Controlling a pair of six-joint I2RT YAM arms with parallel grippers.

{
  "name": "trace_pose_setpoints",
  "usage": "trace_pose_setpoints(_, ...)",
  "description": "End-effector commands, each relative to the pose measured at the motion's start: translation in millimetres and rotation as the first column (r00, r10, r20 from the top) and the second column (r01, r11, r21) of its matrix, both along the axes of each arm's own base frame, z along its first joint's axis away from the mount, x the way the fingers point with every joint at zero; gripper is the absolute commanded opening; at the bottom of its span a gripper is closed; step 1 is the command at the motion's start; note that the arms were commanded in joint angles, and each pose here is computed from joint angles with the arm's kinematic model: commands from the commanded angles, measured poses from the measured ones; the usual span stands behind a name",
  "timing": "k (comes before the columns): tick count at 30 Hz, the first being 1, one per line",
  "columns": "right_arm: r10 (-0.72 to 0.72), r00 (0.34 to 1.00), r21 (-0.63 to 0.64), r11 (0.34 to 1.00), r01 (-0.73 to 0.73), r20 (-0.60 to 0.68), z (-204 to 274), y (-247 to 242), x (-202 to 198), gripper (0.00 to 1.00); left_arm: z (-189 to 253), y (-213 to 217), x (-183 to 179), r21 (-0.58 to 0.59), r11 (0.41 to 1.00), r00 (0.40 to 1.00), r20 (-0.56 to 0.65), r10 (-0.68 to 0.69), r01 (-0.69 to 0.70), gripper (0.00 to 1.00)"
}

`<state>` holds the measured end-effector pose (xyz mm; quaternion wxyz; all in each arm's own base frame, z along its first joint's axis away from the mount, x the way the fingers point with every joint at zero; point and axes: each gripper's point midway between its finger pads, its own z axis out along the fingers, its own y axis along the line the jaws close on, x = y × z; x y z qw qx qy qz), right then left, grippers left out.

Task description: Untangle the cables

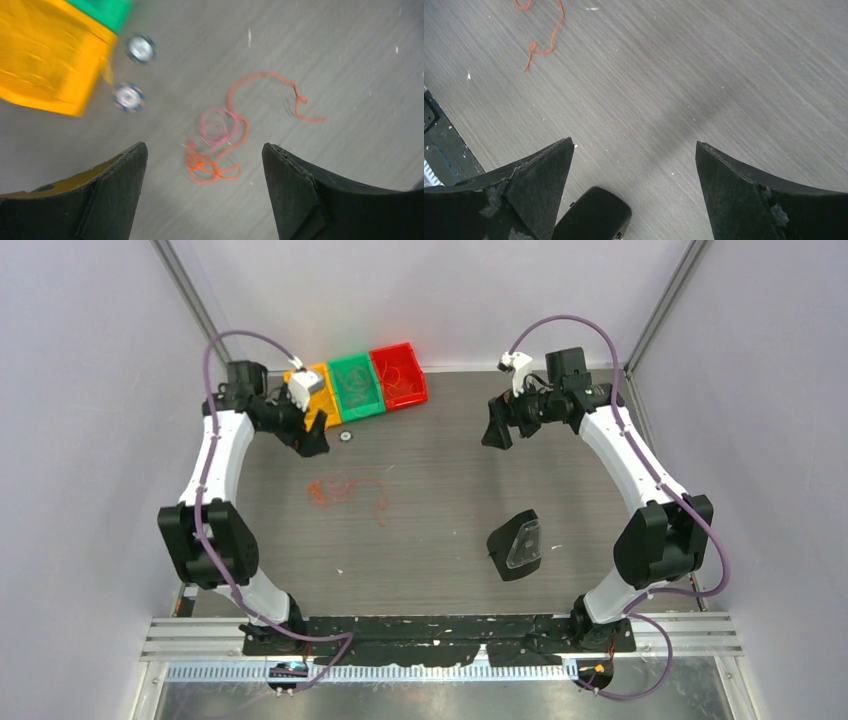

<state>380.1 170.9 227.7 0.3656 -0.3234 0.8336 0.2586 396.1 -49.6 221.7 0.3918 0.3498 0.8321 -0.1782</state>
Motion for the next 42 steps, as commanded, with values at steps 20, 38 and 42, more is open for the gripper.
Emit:
trace_pose_setpoints(20, 0.067, 0.998, -0.024, 0.997, -0.067, 0.014, -12, 12, -19, 1.0, -167, -13, -7, 0.317, 0.947, 0.9, -0.428, 0.085, 0.061, 0.46)
trace_pose_setpoints(38, 0.065, 0.997, -0.013, 0.998, -0.064, 0.042, 0, 15, -13, 1.0, 61, -100, -42, -0.219, 0.962, 0.987, 0.017, -0.162, 0.161, 0.0)
trace_pose_setpoints(42, 0.061, 0.997, -0.015, 0.998, -0.06, 0.043, 0, 14, -14, 1.0, 98, -106, -35, -0.278, 0.948, 0.985, 0.113, -0.127, 0.154, 0.0)
